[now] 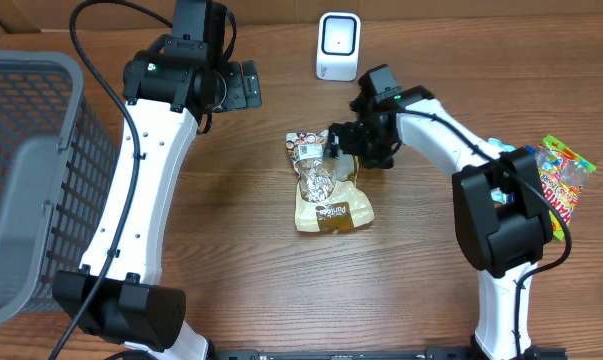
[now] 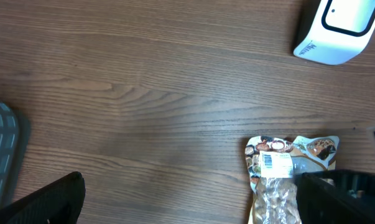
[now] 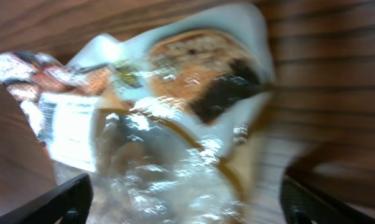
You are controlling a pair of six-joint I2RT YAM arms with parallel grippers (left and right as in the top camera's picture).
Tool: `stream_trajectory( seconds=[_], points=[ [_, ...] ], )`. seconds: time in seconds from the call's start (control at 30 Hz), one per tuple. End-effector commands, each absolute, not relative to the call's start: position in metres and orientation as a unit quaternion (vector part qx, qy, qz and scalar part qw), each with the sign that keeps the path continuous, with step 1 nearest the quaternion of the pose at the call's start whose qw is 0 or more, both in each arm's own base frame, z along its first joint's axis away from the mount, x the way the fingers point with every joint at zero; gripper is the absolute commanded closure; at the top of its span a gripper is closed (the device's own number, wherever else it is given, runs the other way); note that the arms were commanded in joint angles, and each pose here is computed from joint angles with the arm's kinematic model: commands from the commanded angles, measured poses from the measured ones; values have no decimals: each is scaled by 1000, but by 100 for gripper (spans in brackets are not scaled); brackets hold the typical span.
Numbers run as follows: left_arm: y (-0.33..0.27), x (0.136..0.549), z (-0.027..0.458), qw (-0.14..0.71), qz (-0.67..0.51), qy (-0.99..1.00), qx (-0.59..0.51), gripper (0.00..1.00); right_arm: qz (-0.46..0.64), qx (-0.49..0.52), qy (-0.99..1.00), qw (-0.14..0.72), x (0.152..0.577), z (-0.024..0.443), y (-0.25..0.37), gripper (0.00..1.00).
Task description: Scan the item barcode
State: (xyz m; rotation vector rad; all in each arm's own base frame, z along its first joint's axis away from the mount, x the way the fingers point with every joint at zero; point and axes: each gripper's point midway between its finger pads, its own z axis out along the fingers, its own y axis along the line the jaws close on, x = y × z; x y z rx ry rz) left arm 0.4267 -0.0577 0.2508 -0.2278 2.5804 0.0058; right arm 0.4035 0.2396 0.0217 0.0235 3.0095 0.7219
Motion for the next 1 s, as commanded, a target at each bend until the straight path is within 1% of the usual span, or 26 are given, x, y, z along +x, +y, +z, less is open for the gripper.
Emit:
stream_trajectory(
  seconds=[0.0, 0.07, 0.1, 0.13, 0.17, 0.2, 0.27, 0.3, 0.37, 0.5, 0.6, 0.63, 0.7, 0.77, 0.83, 0.87, 0.93, 0.97],
  points=[
    [-55, 427, 263, 287, 5, 955, -78, 0, 217, 104, 970, -36, 376, -18, 257, 0],
    [-55, 427, 263, 287, 5, 955, -78, 0, 197, 139, 970, -39, 371, -35, 256, 0],
    [-55, 427, 263, 287, 5, 955, -78, 0, 186, 153, 970, -40, 367, -40, 253, 3],
    [-55, 427, 263, 287, 5, 955, -78, 0, 177, 163, 970, -41, 365, -46, 251, 10],
    [-55, 427, 263, 287, 5, 955, -78, 0, 172, 172, 969, -44, 363, -48, 249, 15],
    [-55, 427, 263, 287, 5, 955, -78, 0, 171, 175, 969, -45, 362, -49, 249, 23],
    [-55, 427, 263, 287, 5, 955, -78, 1, 171, 175, 968, -45, 363, -49, 248, 44],
    [-55, 427, 263, 287, 5, 955, -78, 0, 171, 176, 968, -45, 363, -49, 248, 57],
    [-55, 427, 263, 287, 5, 955, -78, 0, 172, 177, 968, -45, 363, -49, 247, 68],
    [-55, 427, 263, 287, 4, 955, -78, 0, 175, 176, 968, -47, 363, -48, 248, 78],
    [-55, 427, 263, 287, 5, 955, -78, 0, 181, 174, 967, -50, 363, -47, 250, 91],
    [-55, 427, 263, 287, 5, 955, -78, 0, 188, 167, 966, -50, 363, -45, 252, 92],
    [-55, 427, 263, 287, 5, 955, -78, 0, 212, 144, 965, -58, 362, -40, 258, 92],
    [-55, 427, 263, 287, 5, 955, -78, 0, 249, 117, 958, -77, 358, -33, 267, 87],
    [-55, 427, 263, 287, 5, 955, -78, 0, 275, 115, 948, -114, 346, -26, 271, 69],
    [-55, 427, 263, 287, 5, 955, -78, 0, 276, 118, 945, -129, 340, -25, 271, 56],
    [-55, 427, 263, 287, 5, 955, -78, 0, 265, 124, 943, -157, 326, -24, 268, 36],
    [-55, 427, 263, 287, 5, 955, -78, 1, 258, 124, 944, -167, 320, -25, 269, 32]
  ],
)
